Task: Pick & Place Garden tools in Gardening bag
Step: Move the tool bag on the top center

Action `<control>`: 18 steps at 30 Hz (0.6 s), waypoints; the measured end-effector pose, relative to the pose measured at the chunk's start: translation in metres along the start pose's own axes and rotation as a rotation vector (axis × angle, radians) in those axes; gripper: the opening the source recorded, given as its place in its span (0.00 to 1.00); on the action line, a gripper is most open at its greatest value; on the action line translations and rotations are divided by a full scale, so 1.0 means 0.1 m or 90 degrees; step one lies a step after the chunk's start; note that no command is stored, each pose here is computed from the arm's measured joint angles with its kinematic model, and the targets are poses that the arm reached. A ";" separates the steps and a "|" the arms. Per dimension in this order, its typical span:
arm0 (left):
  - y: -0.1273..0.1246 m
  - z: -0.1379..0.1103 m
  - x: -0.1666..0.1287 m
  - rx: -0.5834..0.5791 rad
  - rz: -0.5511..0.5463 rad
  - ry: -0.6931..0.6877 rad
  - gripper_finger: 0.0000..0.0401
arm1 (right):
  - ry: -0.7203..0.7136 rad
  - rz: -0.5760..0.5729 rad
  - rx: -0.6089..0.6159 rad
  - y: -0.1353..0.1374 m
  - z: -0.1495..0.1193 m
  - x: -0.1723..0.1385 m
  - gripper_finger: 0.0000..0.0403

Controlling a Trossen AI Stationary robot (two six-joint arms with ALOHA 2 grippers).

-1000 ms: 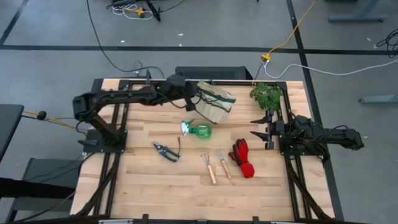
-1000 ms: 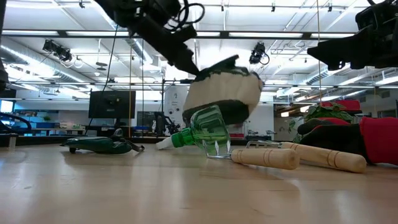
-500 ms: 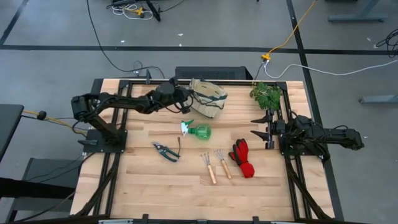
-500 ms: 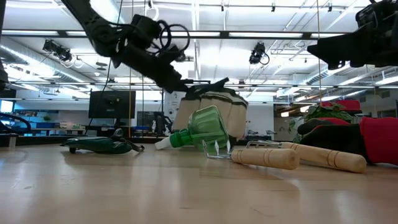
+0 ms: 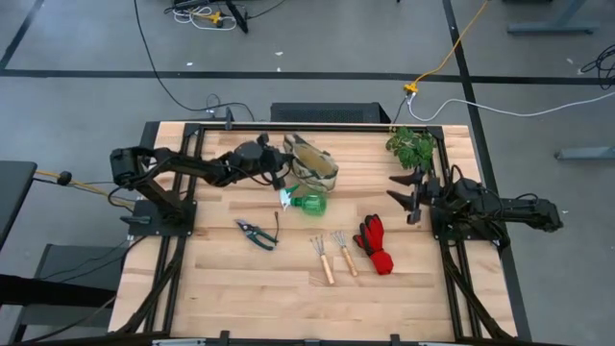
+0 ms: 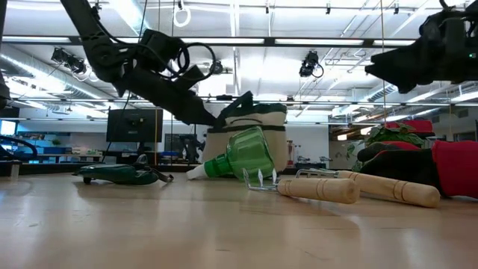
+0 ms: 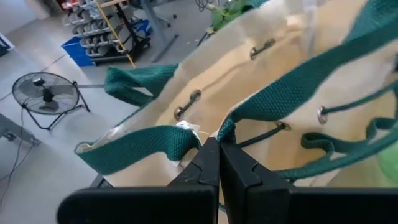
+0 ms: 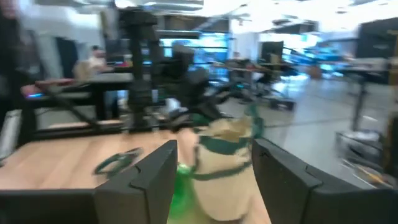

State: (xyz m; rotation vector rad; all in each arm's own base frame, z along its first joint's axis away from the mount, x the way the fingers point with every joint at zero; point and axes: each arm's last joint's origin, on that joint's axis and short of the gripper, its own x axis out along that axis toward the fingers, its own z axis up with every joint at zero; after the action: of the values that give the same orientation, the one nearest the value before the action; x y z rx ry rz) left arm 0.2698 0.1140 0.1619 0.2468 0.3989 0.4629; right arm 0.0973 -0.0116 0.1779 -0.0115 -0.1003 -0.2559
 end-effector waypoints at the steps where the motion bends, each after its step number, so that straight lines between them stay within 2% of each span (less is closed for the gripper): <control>1: -0.02 0.00 0.00 0.001 -0.004 0.001 0.01 | 0.000 -0.012 0.005 -0.01 0.00 0.00 0.52; 11: -0.14 0.05 -0.02 0.009 -0.027 -0.016 0.01 | -0.029 -0.038 0.033 0.01 0.05 0.15 0.52; 18: -0.14 0.05 -0.02 0.005 -0.031 -0.017 0.02 | 0.051 -0.051 0.027 0.06 0.17 0.43 0.52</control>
State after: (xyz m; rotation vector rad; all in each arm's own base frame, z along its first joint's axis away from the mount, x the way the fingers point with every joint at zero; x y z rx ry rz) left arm 0.2755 0.1001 0.1625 0.2504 0.3808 0.4103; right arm 0.1380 -0.0164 0.1993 0.0457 -0.0271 -0.3344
